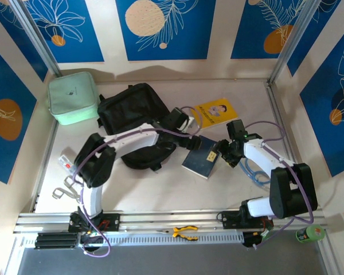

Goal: Pack the student bag
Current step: Pick up the book from the middle-right of the table.

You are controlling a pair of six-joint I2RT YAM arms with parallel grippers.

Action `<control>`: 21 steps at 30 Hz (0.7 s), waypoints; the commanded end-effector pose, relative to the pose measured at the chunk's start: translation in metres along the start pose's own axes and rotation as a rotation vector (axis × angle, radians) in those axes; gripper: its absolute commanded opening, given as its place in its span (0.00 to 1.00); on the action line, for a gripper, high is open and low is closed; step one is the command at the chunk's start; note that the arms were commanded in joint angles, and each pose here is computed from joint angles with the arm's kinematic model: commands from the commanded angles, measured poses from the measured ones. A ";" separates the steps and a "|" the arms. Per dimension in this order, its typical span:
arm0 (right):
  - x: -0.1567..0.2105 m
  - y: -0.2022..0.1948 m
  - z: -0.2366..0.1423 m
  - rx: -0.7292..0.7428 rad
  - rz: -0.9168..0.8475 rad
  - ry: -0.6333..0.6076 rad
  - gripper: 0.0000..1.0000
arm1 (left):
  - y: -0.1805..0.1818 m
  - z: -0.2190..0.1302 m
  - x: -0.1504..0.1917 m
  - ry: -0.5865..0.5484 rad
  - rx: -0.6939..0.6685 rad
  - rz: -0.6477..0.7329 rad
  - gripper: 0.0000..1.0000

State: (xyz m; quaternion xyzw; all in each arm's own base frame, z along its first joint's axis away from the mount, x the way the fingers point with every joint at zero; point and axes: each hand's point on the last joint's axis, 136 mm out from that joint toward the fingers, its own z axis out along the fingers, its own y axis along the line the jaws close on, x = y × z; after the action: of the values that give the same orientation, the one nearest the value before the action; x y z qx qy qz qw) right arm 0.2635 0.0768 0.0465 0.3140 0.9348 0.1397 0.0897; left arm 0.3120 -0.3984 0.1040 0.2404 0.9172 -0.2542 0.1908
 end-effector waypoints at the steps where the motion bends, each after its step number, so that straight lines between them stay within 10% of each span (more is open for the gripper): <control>1: 0.008 0.003 0.008 -0.028 -0.036 0.064 0.66 | -0.005 0.014 0.006 0.055 -0.046 0.017 0.87; 21: 0.025 0.003 0.032 -0.030 -0.050 0.167 0.45 | 0.022 0.065 0.046 0.241 -0.158 -0.002 0.62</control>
State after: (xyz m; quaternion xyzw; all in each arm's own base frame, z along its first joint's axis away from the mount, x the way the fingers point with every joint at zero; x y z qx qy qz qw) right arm 0.2617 0.0918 0.0214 0.2875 0.9427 0.1635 0.0430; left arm 0.3036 -0.4053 0.0304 0.2515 0.9470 -0.1654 0.1124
